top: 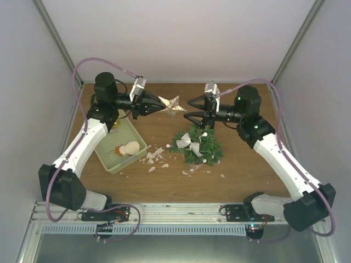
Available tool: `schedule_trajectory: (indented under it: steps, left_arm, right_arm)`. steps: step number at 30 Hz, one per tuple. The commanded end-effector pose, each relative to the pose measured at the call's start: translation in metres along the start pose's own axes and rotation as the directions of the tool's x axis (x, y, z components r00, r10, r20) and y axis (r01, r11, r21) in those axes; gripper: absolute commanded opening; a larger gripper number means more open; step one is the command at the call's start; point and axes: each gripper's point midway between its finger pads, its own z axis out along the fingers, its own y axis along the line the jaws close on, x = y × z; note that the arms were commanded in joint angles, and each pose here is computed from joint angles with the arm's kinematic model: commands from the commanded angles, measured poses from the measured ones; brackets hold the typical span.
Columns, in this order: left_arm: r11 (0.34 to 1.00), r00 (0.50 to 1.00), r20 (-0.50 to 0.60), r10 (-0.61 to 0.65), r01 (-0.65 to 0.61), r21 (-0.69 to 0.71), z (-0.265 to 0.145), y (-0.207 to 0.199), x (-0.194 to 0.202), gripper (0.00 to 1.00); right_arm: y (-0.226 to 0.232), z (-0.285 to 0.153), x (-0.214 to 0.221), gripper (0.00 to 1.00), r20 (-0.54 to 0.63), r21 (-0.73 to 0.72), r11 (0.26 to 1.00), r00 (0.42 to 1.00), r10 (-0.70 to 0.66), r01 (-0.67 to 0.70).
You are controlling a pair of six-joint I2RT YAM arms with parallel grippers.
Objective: Decorate the small christmas tree
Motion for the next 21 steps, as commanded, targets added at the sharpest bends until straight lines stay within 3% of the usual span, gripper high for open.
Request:
schedule_trajectory:
  steps: [1, 18, 21]
  left_arm:
    - [0.998, 1.000, 0.011, 0.028, -0.028, 0.052, -0.002, -0.011, -0.004, 0.00]
    - [0.999, 0.999, 0.034, 0.012, -0.011, -0.037, 0.001, 0.009, 0.001, 0.00]
    - [1.000, 1.000, 0.027, 0.011, -0.010, -0.028, 0.005, 0.010, 0.002, 0.00]
  right_arm:
    - [0.009, 0.000, -0.007, 0.65, 0.061, -0.090, 0.996, 0.998, 0.010, -0.004]
    - [0.007, 0.013, -0.003, 0.51, 0.112, -0.180, 0.980, 0.988, 0.103, -0.082]
    - [0.005, 0.017, 0.000, 0.43, 0.110, -0.188, 0.978, 0.988, 0.111, -0.089]
